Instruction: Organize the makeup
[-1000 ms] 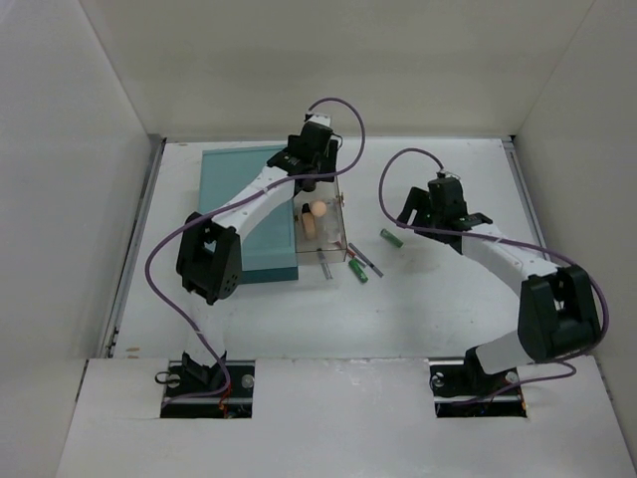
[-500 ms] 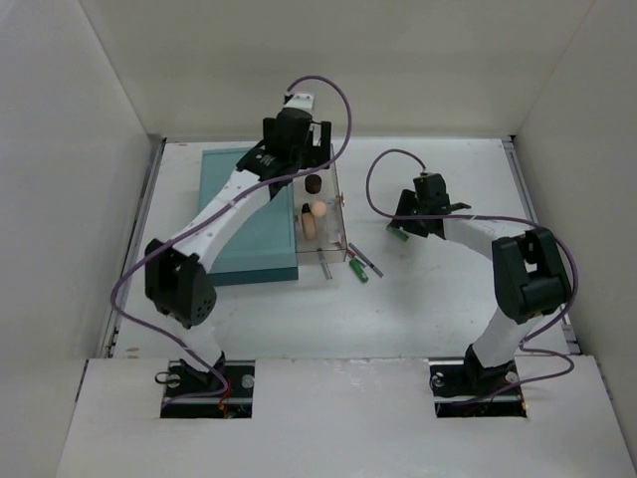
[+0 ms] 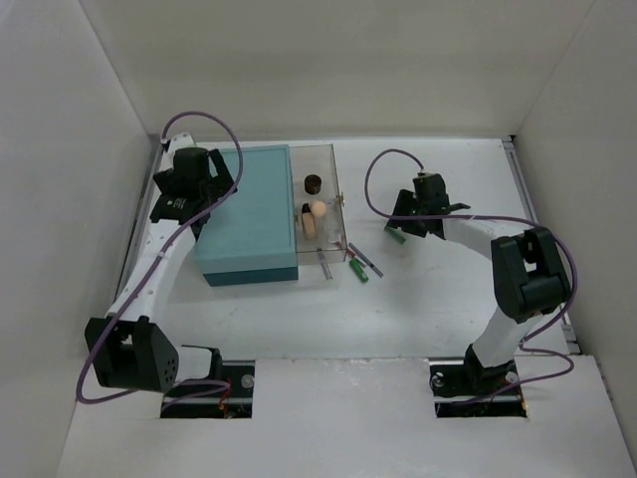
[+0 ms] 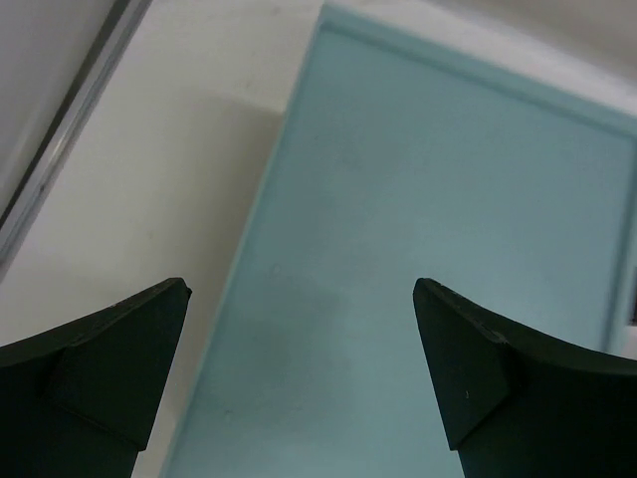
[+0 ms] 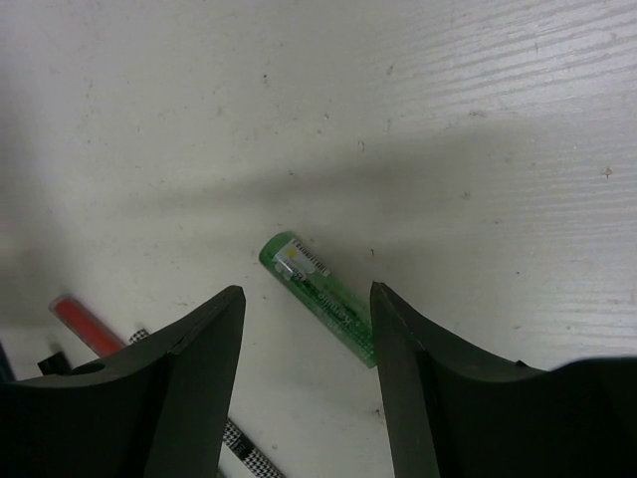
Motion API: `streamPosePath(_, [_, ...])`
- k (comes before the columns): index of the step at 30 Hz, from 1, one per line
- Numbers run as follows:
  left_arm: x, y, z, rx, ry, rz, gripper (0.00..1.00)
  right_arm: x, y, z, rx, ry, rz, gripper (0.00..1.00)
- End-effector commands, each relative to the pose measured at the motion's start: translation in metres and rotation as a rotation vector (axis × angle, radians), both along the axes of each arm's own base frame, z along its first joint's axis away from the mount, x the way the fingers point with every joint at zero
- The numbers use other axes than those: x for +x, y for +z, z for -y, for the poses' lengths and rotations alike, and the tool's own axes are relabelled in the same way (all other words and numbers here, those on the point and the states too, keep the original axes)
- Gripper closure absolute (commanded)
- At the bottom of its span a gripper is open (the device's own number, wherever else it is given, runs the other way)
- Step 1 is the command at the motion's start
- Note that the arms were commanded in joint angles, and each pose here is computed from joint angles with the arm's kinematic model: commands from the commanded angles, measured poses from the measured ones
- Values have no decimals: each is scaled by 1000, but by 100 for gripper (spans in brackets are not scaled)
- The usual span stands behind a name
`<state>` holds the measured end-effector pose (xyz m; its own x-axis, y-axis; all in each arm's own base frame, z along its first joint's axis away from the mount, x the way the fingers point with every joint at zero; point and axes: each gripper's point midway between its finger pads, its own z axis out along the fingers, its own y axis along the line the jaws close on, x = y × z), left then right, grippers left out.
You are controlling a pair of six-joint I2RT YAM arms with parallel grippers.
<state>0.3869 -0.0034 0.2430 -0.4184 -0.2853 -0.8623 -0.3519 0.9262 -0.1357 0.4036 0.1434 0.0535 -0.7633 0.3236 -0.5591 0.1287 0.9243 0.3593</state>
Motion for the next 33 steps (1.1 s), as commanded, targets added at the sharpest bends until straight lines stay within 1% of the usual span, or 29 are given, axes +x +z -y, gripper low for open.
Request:
streamPosePath(1, [-9,-22,1,-83,3,-37,0,21,41,-21,51,52,120,40])
streamPosePath(3, [-10,-34,-2,-83,9,-67,0,27,62,-36,86,93,159,40])
streamPosePath(4, [-11,-38,-5,-80,20,-78,3,30,71,-46,101,116,175,40])
streamPosePath(6, [-12,-46,-15,-79,47,-95,10,32,82,-65,118,159,193,41])
streamPosePath(9, [-11,-58,-22,-90,62,-113,21,34,85,-89,128,211,194,41])
streamPosePath(15, [-5,-81,-18,-122,36,-162,45,32,84,-137,148,302,181,41])
streamPosePath(19, [-6,-90,-16,-122,32,-184,58,27,94,-166,173,364,199,41])
streamPosePath(22, [-8,-92,-15,-122,31,-190,65,22,104,-187,196,411,215,41])
streamPosePath(25, [-12,-93,-16,-122,31,-189,69,17,110,-207,212,452,225,41])
streamPosePath(33, [-16,-100,-14,-130,21,-203,70,8,114,-261,246,540,219,41])
